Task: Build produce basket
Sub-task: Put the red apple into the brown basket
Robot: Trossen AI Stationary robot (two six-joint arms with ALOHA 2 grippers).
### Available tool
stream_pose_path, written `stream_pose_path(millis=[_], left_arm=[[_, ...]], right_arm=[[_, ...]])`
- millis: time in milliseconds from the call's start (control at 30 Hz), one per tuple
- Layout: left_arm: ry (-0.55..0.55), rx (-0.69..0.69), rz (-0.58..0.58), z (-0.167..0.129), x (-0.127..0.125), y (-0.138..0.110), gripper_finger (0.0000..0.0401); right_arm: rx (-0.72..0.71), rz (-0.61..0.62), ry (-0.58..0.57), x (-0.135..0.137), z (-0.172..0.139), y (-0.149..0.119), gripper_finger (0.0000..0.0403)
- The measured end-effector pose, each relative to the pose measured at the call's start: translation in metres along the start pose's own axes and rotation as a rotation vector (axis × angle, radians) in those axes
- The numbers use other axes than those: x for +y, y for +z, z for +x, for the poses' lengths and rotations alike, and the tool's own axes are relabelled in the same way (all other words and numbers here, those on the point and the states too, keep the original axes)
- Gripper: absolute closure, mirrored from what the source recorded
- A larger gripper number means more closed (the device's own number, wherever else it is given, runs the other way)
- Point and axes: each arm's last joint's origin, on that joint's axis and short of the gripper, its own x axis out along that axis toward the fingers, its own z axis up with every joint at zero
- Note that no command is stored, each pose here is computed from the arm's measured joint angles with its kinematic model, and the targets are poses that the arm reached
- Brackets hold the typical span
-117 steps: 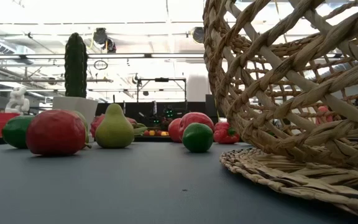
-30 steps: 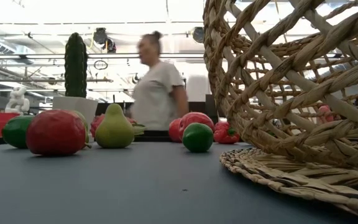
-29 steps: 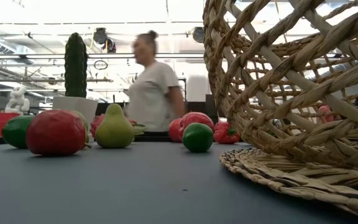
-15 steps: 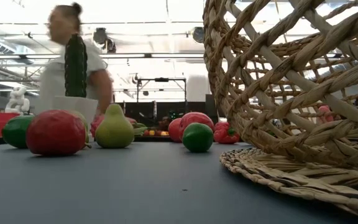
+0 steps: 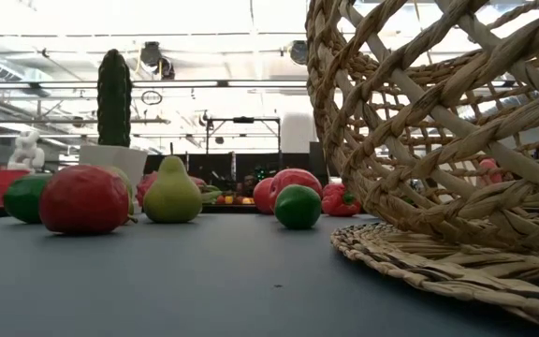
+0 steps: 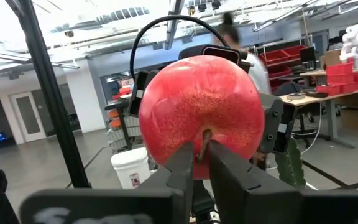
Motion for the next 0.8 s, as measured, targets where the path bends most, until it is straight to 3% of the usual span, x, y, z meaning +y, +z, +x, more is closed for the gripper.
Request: stream_pose_path(millis=[167, 800], left_arm=[[0.001, 0.000, 0.001, 0.0000, 0.0002, 0.0000, 0.0022], [-0.055, 0.036, -0.047, -0.0006, 0.0024, -0.0006, 0.0022]], right_arm=[[-0.001, -0.002, -0.001, 0.0000, 0.0000, 0.0001, 0.0396], [-0.006, -0.008, 0.023, -0.0001, -0.0032, 0.0028, 0.0402]])
